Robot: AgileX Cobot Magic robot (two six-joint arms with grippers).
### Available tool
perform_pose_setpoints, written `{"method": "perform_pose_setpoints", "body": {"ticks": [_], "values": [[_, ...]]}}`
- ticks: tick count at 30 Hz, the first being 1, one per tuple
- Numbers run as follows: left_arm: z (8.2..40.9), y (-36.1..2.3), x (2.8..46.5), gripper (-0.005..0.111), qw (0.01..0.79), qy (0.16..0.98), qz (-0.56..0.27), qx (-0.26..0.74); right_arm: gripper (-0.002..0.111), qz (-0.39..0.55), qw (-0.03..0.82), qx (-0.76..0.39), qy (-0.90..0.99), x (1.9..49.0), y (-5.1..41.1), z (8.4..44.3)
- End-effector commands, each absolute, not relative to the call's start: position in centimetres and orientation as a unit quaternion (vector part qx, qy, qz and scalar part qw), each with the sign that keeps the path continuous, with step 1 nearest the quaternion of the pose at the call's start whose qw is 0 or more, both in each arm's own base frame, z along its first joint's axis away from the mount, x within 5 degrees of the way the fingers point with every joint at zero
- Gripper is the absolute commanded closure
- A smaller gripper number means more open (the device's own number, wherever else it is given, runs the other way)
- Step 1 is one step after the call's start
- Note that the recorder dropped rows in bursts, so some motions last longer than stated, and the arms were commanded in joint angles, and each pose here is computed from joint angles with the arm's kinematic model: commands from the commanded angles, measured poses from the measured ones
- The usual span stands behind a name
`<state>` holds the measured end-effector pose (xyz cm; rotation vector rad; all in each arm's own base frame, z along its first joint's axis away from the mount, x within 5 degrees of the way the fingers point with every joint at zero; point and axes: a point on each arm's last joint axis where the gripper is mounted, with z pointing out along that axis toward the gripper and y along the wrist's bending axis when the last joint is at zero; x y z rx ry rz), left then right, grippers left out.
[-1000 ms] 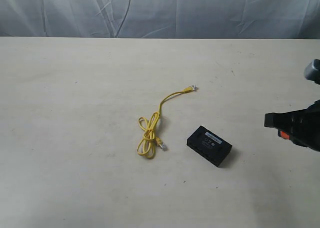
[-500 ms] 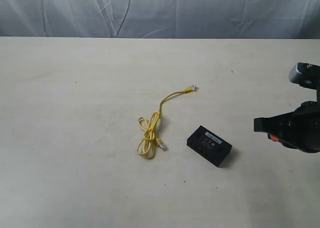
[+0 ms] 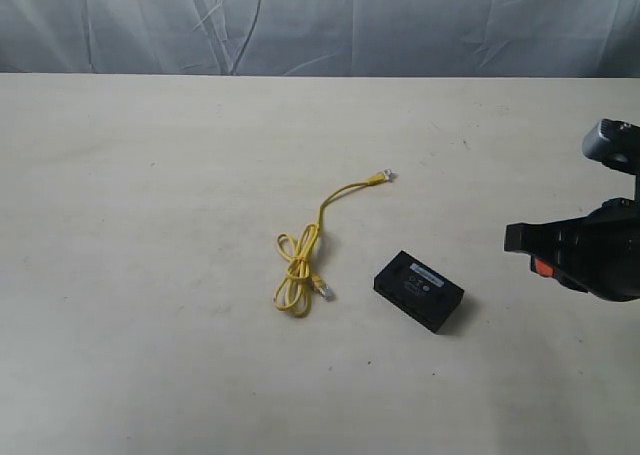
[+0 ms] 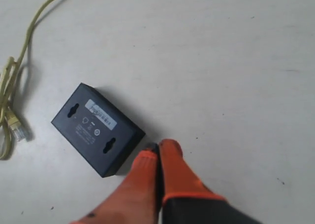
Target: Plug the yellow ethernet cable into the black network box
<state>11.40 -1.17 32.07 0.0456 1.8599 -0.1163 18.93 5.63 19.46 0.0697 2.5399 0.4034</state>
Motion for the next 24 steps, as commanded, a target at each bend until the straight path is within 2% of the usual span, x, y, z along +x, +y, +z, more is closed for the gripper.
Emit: {"method": "perform_pose_setpoints", "body": {"ticks": [1,7,13,24], "values": [[32.9,-2.6,18.6,0.107,0.460,0.881,-0.058,0.089,0.109,0.152,0.282,0.024,0.947,19.0,5.7,19.6],[31.1,-7.5,27.5,0.107,0.374,0.900,-0.124,0.189,0.109,0.148,0.282,0.018,0.948,19.0,5.7,19.6],[26.5,-15.2,34.0,0.107,0.307,0.898,-0.132,0.286,0.109,0.147,0.286,0.019,0.947,19.1,5.6,19.6],[20.6,-25.9,40.7,0.107,0.224,0.862,-0.118,0.440,0.109,0.146,0.294,0.020,0.944,19.2,5.6,19.7]]}}
